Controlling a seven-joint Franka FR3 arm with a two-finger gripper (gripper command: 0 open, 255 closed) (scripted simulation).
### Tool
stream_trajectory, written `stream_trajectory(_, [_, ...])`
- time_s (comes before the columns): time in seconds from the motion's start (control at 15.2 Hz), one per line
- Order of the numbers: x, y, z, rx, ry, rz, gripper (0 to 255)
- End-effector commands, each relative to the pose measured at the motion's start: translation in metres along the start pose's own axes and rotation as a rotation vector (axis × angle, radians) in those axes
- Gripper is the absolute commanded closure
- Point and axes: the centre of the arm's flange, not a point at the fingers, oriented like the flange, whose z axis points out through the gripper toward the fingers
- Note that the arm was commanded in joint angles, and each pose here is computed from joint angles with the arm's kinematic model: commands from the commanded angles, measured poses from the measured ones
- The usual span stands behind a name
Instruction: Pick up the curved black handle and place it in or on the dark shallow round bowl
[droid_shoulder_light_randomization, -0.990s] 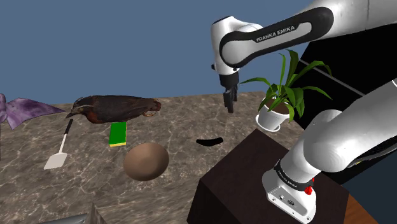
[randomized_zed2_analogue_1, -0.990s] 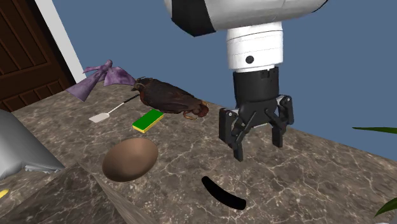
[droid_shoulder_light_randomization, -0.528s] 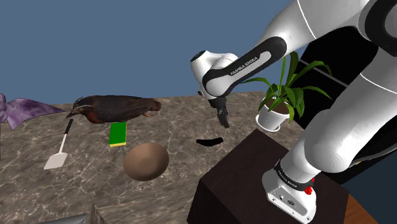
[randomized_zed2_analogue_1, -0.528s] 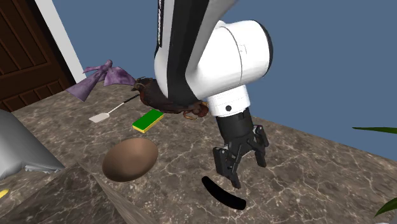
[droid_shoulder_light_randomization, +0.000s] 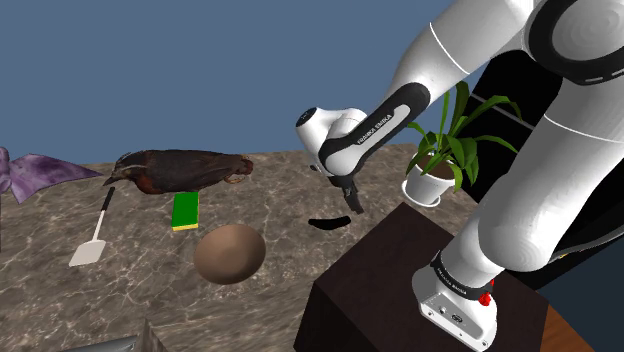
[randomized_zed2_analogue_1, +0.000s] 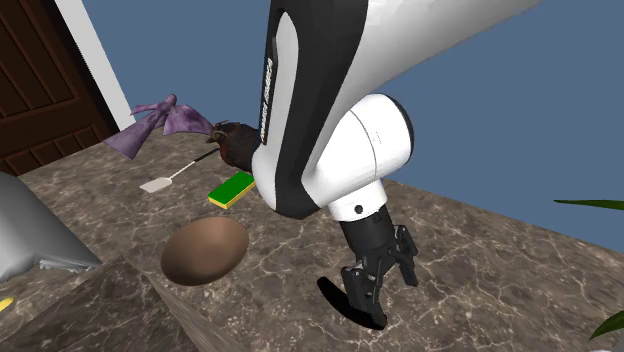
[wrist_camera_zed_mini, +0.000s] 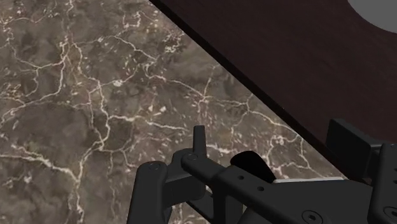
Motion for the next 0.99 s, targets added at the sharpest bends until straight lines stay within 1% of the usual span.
stream_trajectory(0.0, [0.0003,-0.0005,0.0116,0.000,0.000,-0.001,0])
stream_trajectory(0.07, [0.0003,-0.0005,0.0199,0.000,0.000,-0.001,0])
stream_trajectory(0.59, [0.0003,-0.0005,0.0199,0.000,0.000,-0.001,0])
stream_trajectory(0.66, [0.0003,-0.0005,0.0199,0.000,0.000,-0.001,255])
stream_trajectory(0.92, [0.0003,-0.0005,0.0199,0.000,0.000,-0.001,255])
